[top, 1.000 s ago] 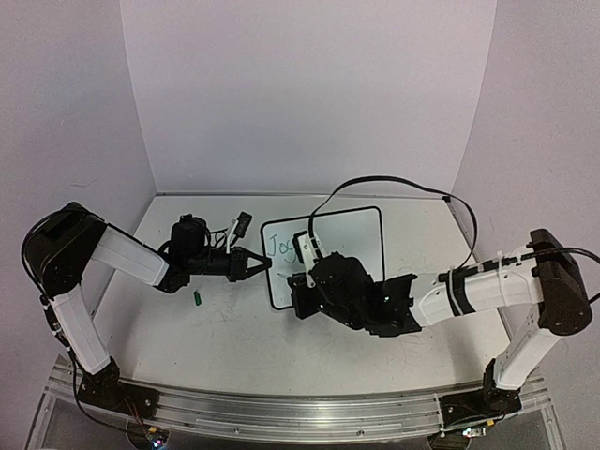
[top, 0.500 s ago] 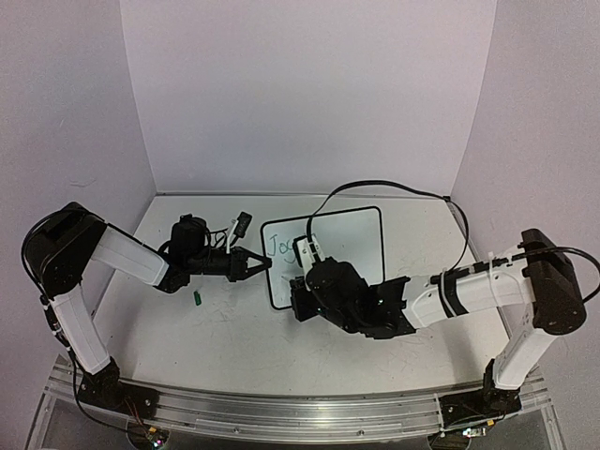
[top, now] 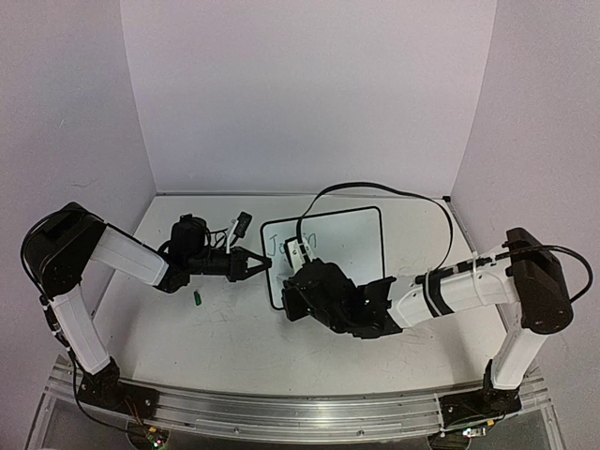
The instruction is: Write a sentence on the whiteboard
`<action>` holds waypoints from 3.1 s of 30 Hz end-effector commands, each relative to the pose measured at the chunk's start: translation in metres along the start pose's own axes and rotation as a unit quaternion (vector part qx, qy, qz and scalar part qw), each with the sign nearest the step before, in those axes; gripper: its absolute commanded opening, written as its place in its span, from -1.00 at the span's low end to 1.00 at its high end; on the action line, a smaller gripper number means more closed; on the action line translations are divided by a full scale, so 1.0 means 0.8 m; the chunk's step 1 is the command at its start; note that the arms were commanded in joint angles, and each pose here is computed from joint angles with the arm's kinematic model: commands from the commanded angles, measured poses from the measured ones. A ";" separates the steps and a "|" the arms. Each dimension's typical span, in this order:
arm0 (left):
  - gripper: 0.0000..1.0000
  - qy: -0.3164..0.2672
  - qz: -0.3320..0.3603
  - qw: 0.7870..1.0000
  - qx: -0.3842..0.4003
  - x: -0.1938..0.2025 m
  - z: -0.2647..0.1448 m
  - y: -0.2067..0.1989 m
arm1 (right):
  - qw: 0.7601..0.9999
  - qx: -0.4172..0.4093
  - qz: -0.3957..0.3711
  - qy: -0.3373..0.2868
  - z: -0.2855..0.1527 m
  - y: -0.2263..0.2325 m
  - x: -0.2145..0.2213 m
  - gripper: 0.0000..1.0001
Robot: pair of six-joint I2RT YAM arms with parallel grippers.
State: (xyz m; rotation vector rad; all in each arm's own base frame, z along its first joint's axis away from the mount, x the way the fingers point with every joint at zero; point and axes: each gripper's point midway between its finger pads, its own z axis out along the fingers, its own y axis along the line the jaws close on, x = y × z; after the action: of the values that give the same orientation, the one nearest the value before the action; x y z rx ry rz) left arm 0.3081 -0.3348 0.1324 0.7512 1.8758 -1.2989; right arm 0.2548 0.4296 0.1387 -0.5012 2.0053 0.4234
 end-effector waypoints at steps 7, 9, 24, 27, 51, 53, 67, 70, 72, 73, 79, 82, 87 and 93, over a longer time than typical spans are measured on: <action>-1.00 -0.022 0.034 0.999 0.006 -0.023 -0.008 -0.016 | 1.000 0.025 0.017 -0.003 0.007 -0.003 -0.004 -1.00; -1.00 -0.022 0.034 0.999 0.005 -0.023 -0.008 -0.015 | 0.999 0.029 0.018 -0.003 0.007 -0.005 -0.003 -1.00; -1.00 -0.020 0.033 0.999 0.007 -0.022 -0.007 -0.016 | 0.999 0.047 0.018 -0.002 0.015 -0.011 -0.005 -1.00; -1.00 -0.020 0.033 0.999 0.007 -0.022 -0.007 -0.016 | 0.999 0.048 0.017 -0.004 0.016 -0.011 -0.007 -1.00; -1.00 -0.019 0.033 0.999 0.009 -0.021 -0.005 -0.017 | 0.999 0.027 0.011 0.023 0.023 -0.002 0.014 -1.00; -1.00 -0.019 0.033 0.999 0.009 -0.021 -0.005 -0.017 | 0.999 0.025 0.011 0.026 0.023 -0.001 0.015 -1.00; -1.00 -0.017 0.031 0.999 0.009 -0.019 -0.004 -0.015 | 0.999 0.027 0.009 0.044 0.024 -0.005 0.032 -1.00; -1.00 -0.017 0.032 0.999 0.009 -0.020 -0.004 -0.016 | 0.999 0.026 0.008 0.046 0.023 -0.005 0.034 -1.00; -1.00 -0.017 0.032 0.999 0.009 -0.020 -0.003 -0.016 | 0.998 0.026 0.007 0.049 0.024 -0.006 0.037 -1.00; -1.00 -0.017 0.032 0.999 0.009 -0.020 -0.003 -0.016 | 0.998 0.026 0.006 0.050 0.024 -0.006 0.038 -1.00; -1.00 -0.017 0.033 0.999 0.010 -0.020 -0.003 -0.016 | 0.998 0.028 0.004 0.059 0.026 -0.007 0.046 -1.00; -1.00 -0.017 0.033 0.999 0.010 -0.020 -0.003 -0.017 | 0.998 0.033 0.004 0.058 0.025 -0.010 0.045 -1.00; -1.00 -0.016 0.032 0.999 0.009 -0.019 -0.003 -0.016 | 0.998 0.047 0.008 0.051 0.022 -0.019 0.039 -1.00; -1.00 -0.016 0.032 0.999 0.009 -0.019 -0.003 -0.015 | 0.997 0.064 0.018 0.040 0.019 -0.033 0.028 -1.00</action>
State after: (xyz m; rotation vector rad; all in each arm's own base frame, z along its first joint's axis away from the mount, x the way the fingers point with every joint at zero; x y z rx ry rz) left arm 0.3074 -0.3343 0.1328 0.7593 1.8777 -1.2853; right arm 0.2559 0.4303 0.1076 -0.4801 2.1100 0.3725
